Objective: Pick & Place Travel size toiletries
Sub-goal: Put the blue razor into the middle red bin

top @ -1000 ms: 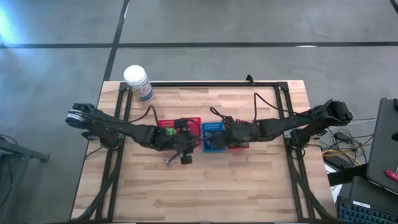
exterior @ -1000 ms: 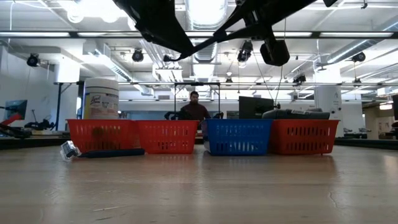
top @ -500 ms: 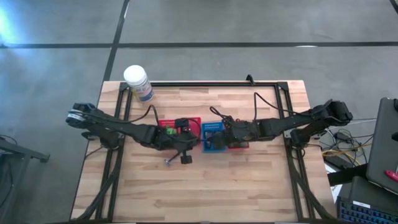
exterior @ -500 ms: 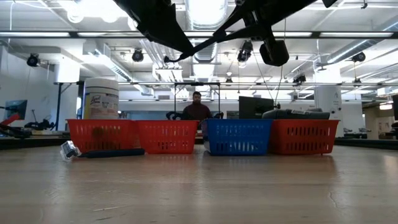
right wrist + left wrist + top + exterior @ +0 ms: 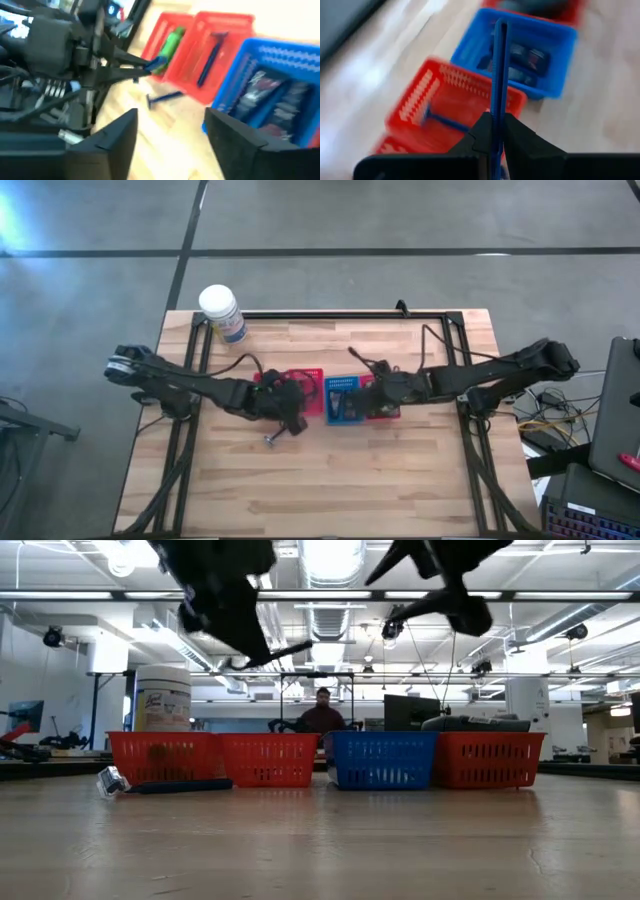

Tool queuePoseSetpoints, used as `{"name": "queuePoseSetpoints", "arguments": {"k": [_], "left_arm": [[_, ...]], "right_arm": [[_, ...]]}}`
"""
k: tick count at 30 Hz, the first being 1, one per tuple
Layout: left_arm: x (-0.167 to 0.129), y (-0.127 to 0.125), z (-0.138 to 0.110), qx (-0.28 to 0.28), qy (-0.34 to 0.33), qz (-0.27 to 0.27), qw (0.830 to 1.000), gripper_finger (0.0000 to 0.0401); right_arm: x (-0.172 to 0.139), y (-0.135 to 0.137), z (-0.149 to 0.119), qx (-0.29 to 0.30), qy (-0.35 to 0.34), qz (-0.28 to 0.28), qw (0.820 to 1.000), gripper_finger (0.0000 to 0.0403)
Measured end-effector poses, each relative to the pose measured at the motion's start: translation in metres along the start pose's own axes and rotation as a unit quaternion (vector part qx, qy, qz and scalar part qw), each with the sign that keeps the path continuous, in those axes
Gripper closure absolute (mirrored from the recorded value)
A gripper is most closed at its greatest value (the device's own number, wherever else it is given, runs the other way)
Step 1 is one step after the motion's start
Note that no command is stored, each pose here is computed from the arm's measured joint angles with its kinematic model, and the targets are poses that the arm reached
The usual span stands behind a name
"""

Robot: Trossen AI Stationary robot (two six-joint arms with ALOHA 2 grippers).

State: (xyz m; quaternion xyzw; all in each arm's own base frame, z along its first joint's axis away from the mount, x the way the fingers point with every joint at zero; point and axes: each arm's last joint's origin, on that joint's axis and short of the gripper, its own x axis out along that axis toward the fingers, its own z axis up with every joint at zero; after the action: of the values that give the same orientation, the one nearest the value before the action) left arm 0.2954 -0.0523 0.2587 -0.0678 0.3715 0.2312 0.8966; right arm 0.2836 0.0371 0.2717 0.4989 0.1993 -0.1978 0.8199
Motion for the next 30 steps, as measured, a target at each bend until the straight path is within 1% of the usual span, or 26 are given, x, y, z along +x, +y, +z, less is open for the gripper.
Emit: {"name": "queuePoseSetpoints", "arguments": {"k": [1,3,5,7,12,15,18,22,27,30], "left_arm": [[0.003,0.003,-0.001,-0.055,0.003,0.006,0.998,0.0372],[0.007,0.008,0.000,-0.160,0.002,0.016,0.987,0.0372],[0.011,0.013,0.004,-0.234,-0.014,0.019,0.972,0.0372],[0.018,0.019,0.006,-0.277,-0.021,0.026,0.960,0.0371],[0.042,0.034,0.000,-0.349,-0.011,0.055,0.936,0.0371],[0.053,0.040,-0.005,-0.380,0.002,0.052,0.924,0.0363],[0.064,0.041,-0.007,-0.397,0.014,0.042,0.917,0.0345],[0.074,0.037,-0.012,-0.400,0.026,0.046,0.915,0.0326],[0.089,0.034,-0.019,-0.395,0.041,0.061,0.916,0.0322],[0.090,0.034,-0.020,-0.391,0.043,0.061,0.917,0.0317]], "right_arm": [[-0.005,-0.001,0.002,0.006,-0.010,-0.007,1.000,0.0169],[-0.014,-0.004,0.004,0.013,-0.028,-0.031,0.999,0.0145],[-0.021,-0.006,0.007,0.016,-0.048,-0.043,0.998,0.0123],[-0.027,-0.007,0.009,0.020,-0.066,-0.051,0.996,0.0106],[-0.033,-0.005,0.012,0.015,-0.083,-0.045,0.995,0.0077],[-0.032,-0.005,0.013,0.014,-0.084,-0.046,0.995,0.0065],[-0.032,-0.005,0.013,0.011,-0.084,-0.046,0.995,0.0056],[-0.032,-0.005,0.013,0.004,-0.084,-0.047,0.995,0.0048],[-0.032,-0.005,0.012,0.000,-0.084,-0.047,0.995,0.0047],[-0.032,-0.005,0.011,-0.004,-0.082,-0.047,0.996,0.0054]]}}
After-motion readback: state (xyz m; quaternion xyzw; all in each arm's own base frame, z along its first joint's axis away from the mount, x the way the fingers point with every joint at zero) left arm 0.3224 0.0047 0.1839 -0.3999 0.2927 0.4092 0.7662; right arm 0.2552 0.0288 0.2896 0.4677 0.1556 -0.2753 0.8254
